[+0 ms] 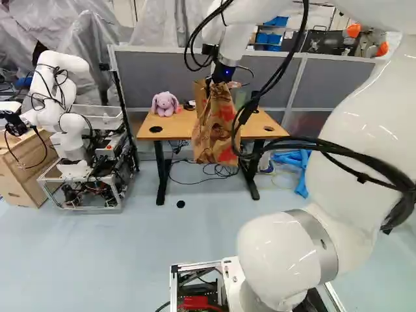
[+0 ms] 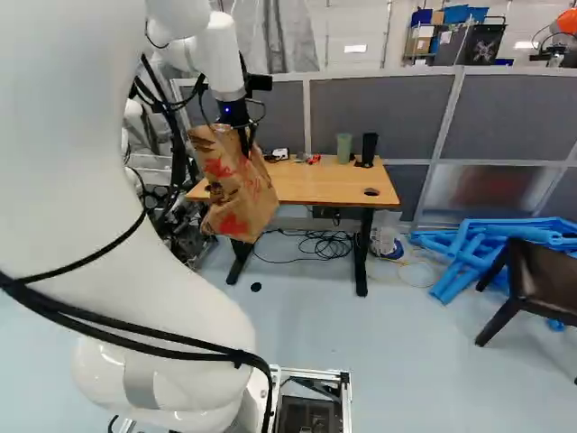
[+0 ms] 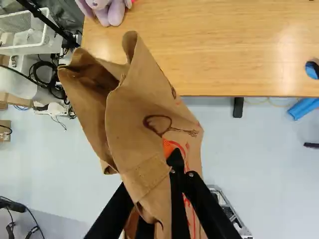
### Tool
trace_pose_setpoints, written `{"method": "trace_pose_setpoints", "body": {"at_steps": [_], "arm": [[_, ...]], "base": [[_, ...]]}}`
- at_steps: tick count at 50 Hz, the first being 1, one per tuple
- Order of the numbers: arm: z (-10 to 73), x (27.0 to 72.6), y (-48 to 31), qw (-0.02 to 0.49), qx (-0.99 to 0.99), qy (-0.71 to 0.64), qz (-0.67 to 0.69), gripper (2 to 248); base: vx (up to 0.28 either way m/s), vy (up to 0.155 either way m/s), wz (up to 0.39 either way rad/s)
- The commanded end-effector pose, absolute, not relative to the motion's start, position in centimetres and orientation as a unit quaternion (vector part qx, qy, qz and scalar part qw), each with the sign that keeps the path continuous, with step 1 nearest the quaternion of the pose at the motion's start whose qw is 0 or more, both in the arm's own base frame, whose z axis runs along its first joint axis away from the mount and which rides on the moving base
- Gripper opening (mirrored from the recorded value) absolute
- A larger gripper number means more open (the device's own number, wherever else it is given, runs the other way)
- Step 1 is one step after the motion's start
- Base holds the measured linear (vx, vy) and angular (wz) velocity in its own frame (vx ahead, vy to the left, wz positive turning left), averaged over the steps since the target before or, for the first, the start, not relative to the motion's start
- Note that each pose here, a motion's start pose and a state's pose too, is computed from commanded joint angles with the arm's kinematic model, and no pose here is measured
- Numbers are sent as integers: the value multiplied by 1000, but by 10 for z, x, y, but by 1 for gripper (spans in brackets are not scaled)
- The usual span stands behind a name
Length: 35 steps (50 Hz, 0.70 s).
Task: Pick up the bag on the ground and place it on the table
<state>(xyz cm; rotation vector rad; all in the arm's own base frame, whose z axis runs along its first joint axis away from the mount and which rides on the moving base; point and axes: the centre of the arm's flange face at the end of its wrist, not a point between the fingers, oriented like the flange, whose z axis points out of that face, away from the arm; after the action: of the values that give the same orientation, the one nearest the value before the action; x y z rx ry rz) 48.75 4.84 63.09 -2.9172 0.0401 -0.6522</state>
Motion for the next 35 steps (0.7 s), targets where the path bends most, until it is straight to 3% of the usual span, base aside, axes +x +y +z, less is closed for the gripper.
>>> {"method": "trace_pose_setpoints", "body": {"at_steps": [21,35], "arm": [[631,488,48,76,-973,13,-218,25],[631,488,48,76,-973,13,-218,25]], "base": [[112,-74,-17],[151,-5,-15]]}}
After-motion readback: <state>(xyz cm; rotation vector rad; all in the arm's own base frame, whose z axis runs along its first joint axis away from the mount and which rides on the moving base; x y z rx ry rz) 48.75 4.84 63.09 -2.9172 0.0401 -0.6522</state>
